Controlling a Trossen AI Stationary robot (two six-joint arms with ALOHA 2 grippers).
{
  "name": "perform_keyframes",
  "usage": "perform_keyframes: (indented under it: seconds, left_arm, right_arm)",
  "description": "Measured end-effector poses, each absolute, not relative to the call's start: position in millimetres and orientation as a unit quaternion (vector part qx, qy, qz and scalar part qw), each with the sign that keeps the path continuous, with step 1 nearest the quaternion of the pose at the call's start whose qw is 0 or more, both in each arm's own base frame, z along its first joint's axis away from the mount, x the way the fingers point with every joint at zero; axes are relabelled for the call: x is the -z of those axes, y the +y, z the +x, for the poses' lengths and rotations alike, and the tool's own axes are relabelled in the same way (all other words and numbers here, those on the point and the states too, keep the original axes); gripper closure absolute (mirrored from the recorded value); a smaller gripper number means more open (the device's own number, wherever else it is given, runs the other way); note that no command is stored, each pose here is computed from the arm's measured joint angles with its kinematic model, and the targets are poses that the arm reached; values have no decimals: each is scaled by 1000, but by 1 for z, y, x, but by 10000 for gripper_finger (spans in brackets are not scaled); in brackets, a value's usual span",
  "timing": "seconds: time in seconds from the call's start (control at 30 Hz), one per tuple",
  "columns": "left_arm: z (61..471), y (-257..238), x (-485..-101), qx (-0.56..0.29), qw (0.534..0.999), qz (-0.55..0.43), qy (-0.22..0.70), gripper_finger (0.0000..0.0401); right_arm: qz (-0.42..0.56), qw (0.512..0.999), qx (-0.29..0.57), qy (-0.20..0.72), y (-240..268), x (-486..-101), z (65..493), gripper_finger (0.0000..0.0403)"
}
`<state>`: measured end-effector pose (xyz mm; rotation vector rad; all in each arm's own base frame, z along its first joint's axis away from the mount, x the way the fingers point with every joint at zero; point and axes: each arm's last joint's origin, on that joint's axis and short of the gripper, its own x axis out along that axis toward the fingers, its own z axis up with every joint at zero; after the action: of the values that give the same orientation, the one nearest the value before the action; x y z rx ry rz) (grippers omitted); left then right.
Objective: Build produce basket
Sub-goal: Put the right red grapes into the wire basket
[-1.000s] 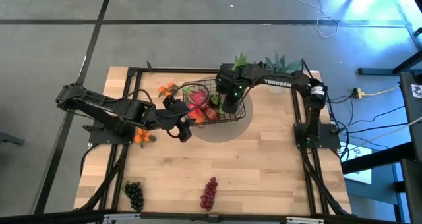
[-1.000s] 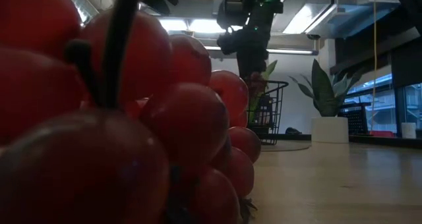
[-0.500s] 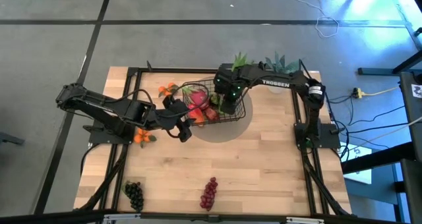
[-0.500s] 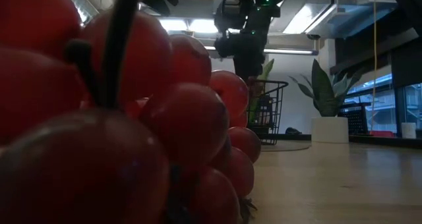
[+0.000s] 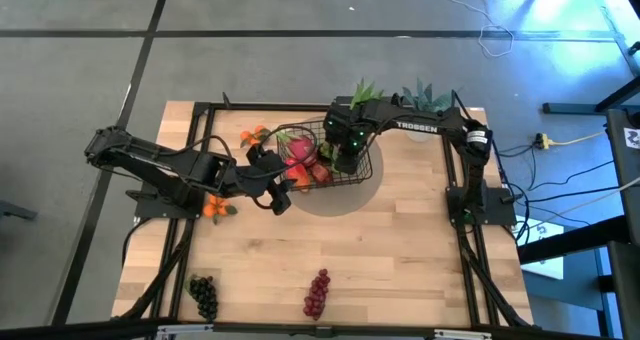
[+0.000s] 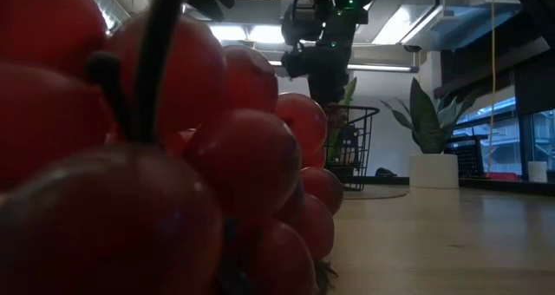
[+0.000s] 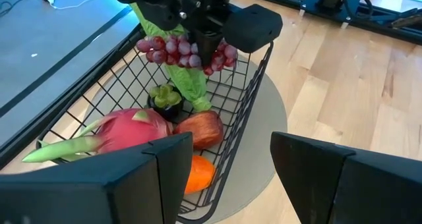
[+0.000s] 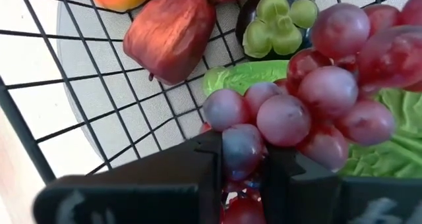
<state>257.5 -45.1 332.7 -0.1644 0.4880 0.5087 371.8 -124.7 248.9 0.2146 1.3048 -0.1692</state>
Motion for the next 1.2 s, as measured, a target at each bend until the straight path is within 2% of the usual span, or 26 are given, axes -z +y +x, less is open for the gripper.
perform_keyframes:
  seconds: [0.23, 0.77, 1.2]
  left_arm:
    - [257, -45, -332, -249, 935, -80, 240, 207]
    - [257, -45, -332, -249, 935, -80, 240, 207]
    - [257, -45, -333, -250, 935, -83, 239, 207]
  right_arm:
    - [53, 790, 38, 609, -116, -249, 375, 346]
    - [56, 788, 40, 612, -118, -249, 373, 343]
    - [49, 783, 33, 619, -117, -248, 372, 263]
